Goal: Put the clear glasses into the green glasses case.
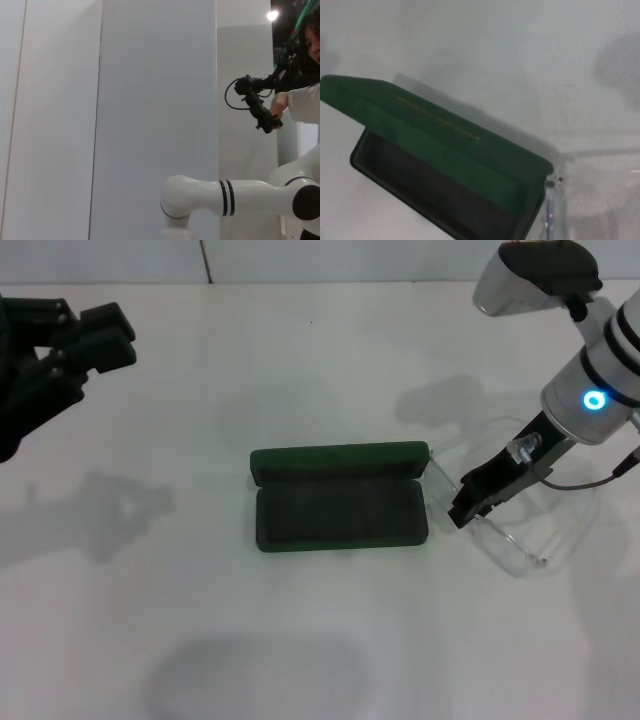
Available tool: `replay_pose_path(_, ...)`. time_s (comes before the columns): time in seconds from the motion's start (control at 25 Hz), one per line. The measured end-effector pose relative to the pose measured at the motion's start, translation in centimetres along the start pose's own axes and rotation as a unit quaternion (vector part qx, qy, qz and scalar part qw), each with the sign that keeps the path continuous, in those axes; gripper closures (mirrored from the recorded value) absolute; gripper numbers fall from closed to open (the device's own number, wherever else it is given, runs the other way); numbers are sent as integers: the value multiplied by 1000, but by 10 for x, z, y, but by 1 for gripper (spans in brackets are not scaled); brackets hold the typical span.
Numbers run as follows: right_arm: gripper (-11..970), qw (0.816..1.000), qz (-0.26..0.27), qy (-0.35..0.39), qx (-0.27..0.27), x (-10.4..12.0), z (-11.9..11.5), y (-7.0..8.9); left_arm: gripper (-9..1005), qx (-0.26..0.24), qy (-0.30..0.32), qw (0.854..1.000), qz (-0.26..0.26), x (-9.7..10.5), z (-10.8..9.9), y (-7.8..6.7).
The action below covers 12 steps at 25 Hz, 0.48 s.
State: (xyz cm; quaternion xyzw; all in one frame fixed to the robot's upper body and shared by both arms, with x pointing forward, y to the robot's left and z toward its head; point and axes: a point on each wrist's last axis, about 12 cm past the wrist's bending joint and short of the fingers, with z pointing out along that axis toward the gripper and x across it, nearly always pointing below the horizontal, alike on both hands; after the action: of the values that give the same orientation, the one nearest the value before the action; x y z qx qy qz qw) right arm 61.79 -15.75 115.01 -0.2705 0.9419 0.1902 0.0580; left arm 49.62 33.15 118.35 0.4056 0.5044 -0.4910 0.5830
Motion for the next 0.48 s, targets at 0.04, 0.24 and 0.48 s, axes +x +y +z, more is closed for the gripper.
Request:
replay_pose_path(0.04, 690, 1000, 0, 1, 0, 0, 0, 0, 884, 0, 0, 1000, 0, 0, 0, 0)
replay_pose_path(0.24, 724, 1000, -3, 3, -3, 5, 1, -2, 885, 0, -1, 1000, 0, 0, 0, 0)
replay_pose_path(0.48, 768, 1000, -10, -5, -4, 12, -4, -4, 884, 0, -3, 1000, -4, 1, 0, 0)
